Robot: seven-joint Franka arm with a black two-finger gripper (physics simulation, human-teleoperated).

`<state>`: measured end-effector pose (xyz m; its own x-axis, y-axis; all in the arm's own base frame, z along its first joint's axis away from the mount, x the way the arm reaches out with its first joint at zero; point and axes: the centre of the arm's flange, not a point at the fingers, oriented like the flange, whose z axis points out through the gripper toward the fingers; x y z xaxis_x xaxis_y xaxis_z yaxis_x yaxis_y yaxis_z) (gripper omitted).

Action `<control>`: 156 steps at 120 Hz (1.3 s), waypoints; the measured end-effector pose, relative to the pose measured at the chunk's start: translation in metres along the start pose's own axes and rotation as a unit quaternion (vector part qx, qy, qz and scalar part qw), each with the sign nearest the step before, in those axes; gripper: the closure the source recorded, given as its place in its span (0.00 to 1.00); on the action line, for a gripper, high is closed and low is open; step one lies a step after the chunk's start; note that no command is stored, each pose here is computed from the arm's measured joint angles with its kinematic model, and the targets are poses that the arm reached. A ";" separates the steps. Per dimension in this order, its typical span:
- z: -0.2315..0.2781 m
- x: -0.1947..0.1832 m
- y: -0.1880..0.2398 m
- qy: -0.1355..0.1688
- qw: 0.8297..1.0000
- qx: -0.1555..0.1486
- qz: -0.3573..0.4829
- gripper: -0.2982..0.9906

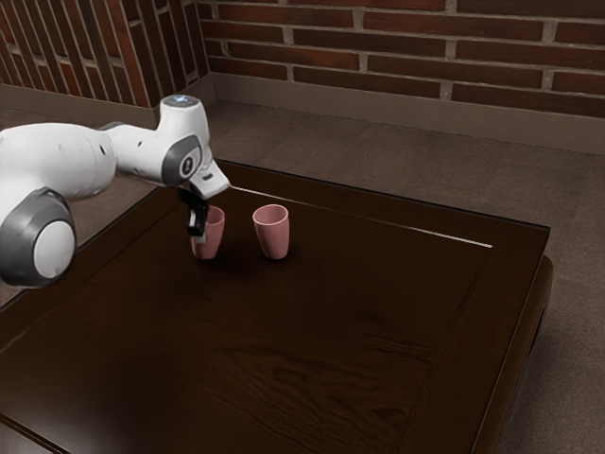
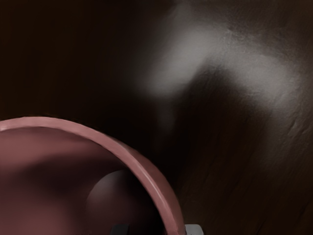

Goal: Place the left cup onto the right cup

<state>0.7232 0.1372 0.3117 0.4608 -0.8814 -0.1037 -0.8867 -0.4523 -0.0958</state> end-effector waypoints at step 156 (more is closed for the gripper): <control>-0.176 0.097 0.061 0.035 0.994 0.082 0.057 0.84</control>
<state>0.7072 0.0006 0.4696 0.3491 -0.9355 -0.0535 -0.9120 -0.3261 -0.2489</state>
